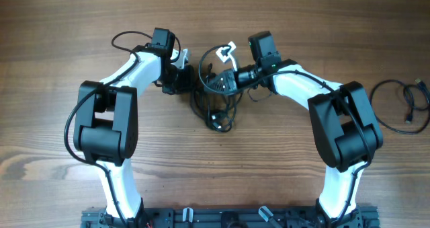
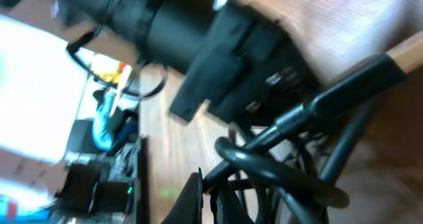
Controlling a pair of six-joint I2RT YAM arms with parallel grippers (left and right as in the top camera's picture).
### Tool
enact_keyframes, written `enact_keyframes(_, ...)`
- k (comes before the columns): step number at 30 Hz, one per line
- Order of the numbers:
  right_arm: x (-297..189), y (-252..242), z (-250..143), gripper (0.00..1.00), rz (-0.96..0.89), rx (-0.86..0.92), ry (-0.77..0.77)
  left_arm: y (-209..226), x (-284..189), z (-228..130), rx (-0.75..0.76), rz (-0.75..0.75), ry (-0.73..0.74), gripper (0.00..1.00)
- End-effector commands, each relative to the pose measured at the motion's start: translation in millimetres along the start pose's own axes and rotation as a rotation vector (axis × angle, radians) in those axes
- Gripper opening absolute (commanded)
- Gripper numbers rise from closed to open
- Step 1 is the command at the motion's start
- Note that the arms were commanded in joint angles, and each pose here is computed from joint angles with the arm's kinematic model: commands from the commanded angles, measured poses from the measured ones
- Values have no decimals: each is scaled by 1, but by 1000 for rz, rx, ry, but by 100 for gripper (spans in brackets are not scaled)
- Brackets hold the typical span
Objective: Untangle cables
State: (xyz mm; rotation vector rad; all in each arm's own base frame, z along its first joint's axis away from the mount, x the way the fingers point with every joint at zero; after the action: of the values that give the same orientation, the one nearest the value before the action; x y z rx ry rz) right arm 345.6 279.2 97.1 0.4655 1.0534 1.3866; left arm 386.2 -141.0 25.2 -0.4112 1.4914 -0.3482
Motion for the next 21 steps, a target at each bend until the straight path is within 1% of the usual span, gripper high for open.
enact_keyframes(1,1,21,-13,4,159,-117,30,9,4,0,-36,16,3,4)
enact_keyframes(3,1,18,-19,4,134,-107,45,13,0,3,-51,16,-8,4)
enact_keyframes(6,2,6,-27,4,49,-56,80,19,-18,9,-77,8,-44,4)
enact_keyframes(7,2,2,-32,4,19,-54,98,22,-31,14,-87,-4,-73,6)
enact_keyframes(10,2,-2,-36,4,-14,-60,114,26,-50,18,-95,-7,-112,9)
enact_keyframes(13,2,-7,-36,4,-45,-63,119,26,-65,20,-100,-19,-138,11)
enact_keyframes(15,1,-10,-37,4,-70,-59,125,20,-77,21,-94,-63,-158,16)
enact_keyframes(16,1,-11,-37,4,-80,-59,127,15,-86,23,-79,-91,-177,19)
enact_keyframes(17,1,-12,-37,4,-80,-59,127,9,-95,24,-35,-119,-199,32)
enact_keyframes(18,1,-12,-37,4,-80,-59,125,6,-101,26,-1,-130,-220,57)
enact_keyframes(19,1,-12,-36,4,-81,-59,124,3,-108,28,24,-130,-245,68)
enact_keyframes(20,1,-12,-36,4,-87,-51,122,2,-111,30,33,-131,-258,72)
enact_keyframes(21,1,-13,-35,4,-90,-45,119,1,-112,30,38,-133,-265,72)
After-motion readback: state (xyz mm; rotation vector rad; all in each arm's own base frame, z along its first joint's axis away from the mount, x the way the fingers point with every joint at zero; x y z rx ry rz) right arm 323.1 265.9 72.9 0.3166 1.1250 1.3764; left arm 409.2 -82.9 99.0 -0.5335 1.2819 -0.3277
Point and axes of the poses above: each gripper's point midway between its finger pads, its own x axis out along the fingers, its own y axis along the line the jaws close on, z = x × y, the point moved 3 cm from there along -x, back along the fingers, and after that the axes turned 2 degrees about -x, right-handed, at the moved point
